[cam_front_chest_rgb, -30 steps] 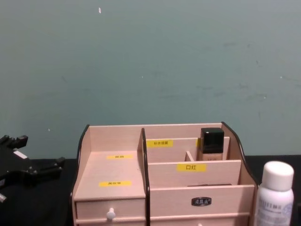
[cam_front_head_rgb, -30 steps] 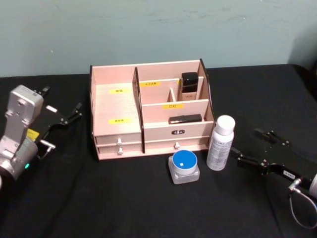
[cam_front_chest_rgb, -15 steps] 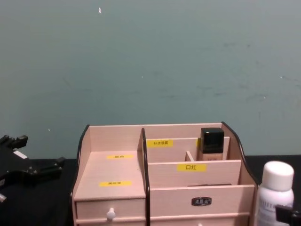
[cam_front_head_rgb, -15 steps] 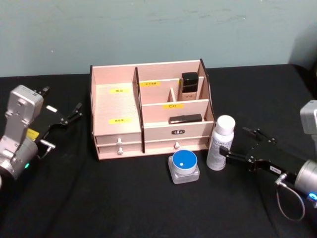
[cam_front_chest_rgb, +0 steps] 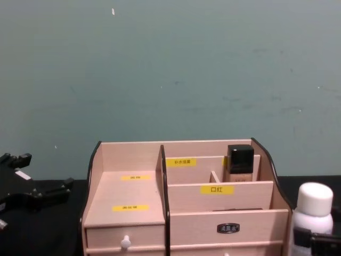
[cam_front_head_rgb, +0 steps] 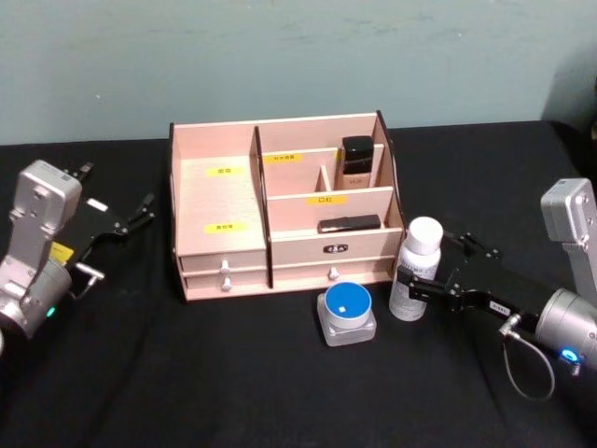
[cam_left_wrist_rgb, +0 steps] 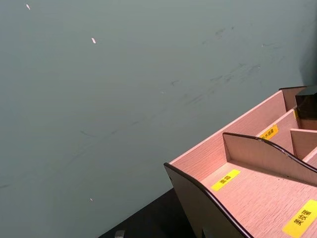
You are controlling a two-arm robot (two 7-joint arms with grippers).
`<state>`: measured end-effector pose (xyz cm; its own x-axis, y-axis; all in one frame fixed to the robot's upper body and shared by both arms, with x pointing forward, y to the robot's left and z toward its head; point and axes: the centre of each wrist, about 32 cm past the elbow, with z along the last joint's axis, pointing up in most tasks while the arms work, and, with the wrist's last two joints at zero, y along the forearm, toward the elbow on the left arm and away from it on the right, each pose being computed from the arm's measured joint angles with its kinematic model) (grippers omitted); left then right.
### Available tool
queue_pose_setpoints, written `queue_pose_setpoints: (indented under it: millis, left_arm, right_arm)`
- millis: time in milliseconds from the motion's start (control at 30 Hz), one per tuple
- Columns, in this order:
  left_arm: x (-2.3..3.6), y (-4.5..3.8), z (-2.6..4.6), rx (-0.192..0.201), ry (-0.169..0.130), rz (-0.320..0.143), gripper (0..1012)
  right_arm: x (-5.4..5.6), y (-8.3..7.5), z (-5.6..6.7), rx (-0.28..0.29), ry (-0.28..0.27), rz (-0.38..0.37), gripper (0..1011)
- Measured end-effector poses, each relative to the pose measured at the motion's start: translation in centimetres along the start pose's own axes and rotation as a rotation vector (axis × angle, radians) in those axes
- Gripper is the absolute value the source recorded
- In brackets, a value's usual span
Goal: Pick up the facial cleanser and watermelon frost from the table and place them into the tiered storage box.
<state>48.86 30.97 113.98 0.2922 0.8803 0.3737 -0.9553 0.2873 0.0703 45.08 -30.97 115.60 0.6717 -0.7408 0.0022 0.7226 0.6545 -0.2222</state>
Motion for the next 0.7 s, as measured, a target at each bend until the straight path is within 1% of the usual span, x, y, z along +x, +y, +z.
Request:
queue_pose_setpoints:
  millis: [167, 300, 700]
  left_arm:
    - [0.0, 0.0, 0.0, 0.0, 0.0, 0.0, 1010]
    - [0.0, 0.0, 0.0, 0.0, 0.0, 0.0, 1009]
    - [0.0, 0.0, 0.0, 0.0, 0.0, 0.0, 1009]
  right_arm:
    - [0.09, 0.59, -0.1, -0.005, -0.007, 0.005, 1002]
    - [0.11, 1.07, -0.1, -0.011, -0.025, 0.009, 1003]
    - [0.12, 0.94, -0.12, -0.008, -0.022, 0.007, 998]
